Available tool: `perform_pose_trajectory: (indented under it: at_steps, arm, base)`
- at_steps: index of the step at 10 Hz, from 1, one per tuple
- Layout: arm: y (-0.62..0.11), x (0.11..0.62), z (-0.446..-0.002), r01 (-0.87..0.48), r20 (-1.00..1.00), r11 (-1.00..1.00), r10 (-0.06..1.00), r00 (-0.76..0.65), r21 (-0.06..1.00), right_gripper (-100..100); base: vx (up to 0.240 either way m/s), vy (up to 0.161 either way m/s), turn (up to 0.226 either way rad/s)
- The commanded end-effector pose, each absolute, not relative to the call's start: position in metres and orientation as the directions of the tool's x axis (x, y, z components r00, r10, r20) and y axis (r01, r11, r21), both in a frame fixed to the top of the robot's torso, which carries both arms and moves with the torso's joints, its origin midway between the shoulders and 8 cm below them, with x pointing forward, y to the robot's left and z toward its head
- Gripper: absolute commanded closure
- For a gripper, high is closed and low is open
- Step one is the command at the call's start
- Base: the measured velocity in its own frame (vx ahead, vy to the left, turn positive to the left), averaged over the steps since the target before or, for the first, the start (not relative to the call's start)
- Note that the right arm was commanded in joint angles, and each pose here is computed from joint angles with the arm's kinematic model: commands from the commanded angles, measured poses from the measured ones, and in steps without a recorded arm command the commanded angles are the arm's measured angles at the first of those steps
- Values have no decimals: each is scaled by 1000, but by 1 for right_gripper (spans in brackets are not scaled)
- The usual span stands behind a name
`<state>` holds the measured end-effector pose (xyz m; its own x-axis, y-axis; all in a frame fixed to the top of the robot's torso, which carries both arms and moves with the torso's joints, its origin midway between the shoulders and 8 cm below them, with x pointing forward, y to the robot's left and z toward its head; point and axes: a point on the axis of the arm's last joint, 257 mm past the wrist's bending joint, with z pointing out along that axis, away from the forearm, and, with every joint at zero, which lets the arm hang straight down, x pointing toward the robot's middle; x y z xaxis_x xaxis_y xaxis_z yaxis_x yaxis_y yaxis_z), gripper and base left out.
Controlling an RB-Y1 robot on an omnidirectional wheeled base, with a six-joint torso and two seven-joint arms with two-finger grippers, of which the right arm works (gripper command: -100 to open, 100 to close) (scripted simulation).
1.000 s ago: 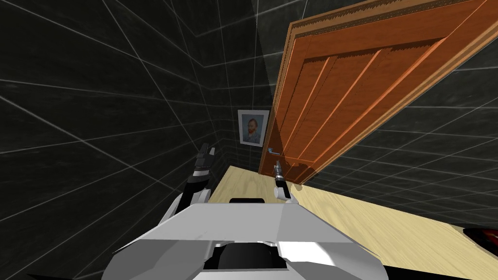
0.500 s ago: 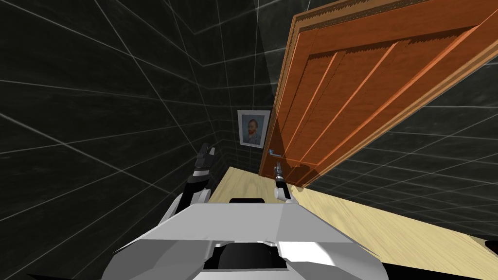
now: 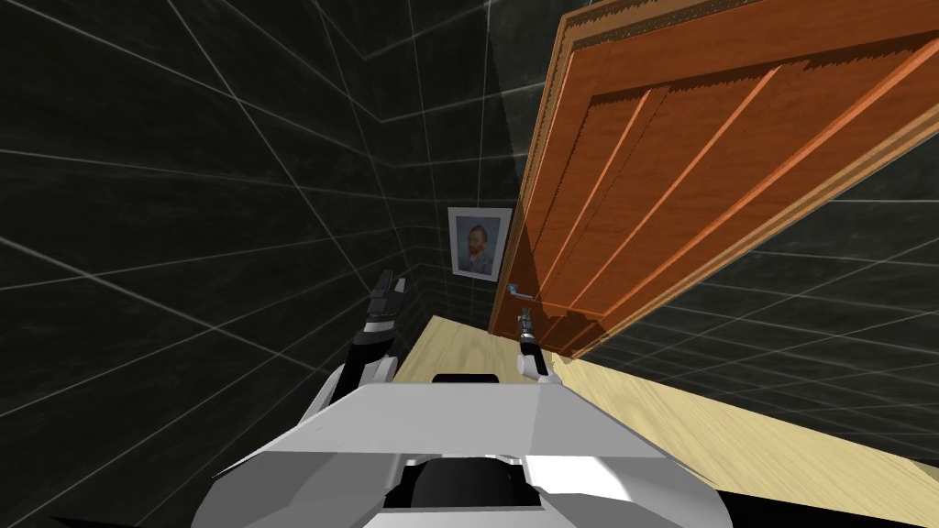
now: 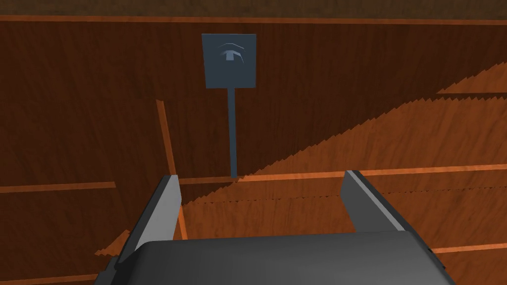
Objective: Pull the door open
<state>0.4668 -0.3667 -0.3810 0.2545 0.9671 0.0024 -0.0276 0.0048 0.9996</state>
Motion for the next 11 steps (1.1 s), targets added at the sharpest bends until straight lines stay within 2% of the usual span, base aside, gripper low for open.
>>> perform_pose_trajectory:
  at_steps: [1,4,6,8,11]
  arm:
    - [-370,465,-387,-12,1,2,965,264,1000,-100]
    - [-391,454,-392,-3,0,1,958,288,1000,-100]
    - [-415,440,-395,1,-1,1,949,316,1000,-100]
    - [-415,440,-395,1,-1,1,949,316,1000,-100]
    - [-457,415,-396,1,-2,2,933,360,1000,-100]
  base:
    - [81,-20,27]
    - [86,-5,50]
    - [209,22,128]
    - [109,2,12]
    - [164,-15,140]
